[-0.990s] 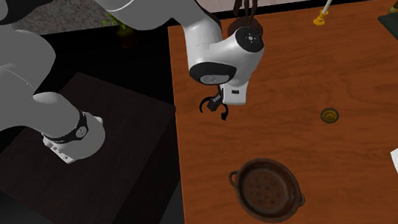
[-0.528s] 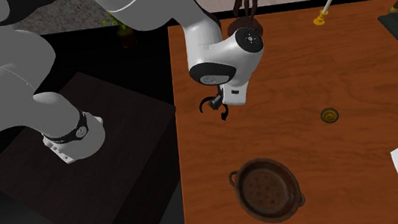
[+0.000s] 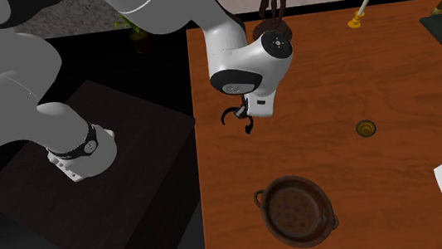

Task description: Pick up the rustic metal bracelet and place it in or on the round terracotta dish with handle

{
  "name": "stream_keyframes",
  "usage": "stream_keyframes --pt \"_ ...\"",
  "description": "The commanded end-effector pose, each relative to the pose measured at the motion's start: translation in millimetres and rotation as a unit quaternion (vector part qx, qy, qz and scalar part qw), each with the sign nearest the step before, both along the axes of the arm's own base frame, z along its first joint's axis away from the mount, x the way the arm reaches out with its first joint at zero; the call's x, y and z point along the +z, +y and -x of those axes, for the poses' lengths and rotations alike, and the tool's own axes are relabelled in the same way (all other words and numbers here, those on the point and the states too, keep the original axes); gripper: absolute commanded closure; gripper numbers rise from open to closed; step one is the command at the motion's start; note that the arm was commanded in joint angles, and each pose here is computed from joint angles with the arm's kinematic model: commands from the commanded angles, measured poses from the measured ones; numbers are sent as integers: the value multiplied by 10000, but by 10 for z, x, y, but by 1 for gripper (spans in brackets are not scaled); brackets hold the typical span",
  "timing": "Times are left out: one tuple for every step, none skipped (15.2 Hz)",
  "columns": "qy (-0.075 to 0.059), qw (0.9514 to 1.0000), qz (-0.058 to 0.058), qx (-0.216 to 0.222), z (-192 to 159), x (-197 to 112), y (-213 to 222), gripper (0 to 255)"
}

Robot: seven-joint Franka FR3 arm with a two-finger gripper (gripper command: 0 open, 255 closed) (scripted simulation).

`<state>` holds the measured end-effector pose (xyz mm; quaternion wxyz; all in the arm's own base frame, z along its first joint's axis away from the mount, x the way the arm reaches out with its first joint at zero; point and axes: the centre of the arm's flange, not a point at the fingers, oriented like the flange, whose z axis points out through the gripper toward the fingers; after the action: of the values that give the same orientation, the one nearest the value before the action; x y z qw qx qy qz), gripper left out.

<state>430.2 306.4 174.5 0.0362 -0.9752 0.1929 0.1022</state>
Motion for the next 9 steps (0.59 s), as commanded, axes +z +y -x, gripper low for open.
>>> stream_keyframes --pt "1 10000 0 0 1 -2 0 255" --pt "1 10000 0 0 1 51 0 255" --pt "1 10000 0 0 1 104 0 255" --pt "1 10000 0 0 1 157 0 255" --pt "1 10000 0 0 1 209 0 255" --pt "1 10000 0 0 1 262 0 255" --pt "1 10000 0 0 1 315 0 255" --pt "1 10000 0 0 1 368 0 255" --pt "1 10000 0 0 1 421 0 255"
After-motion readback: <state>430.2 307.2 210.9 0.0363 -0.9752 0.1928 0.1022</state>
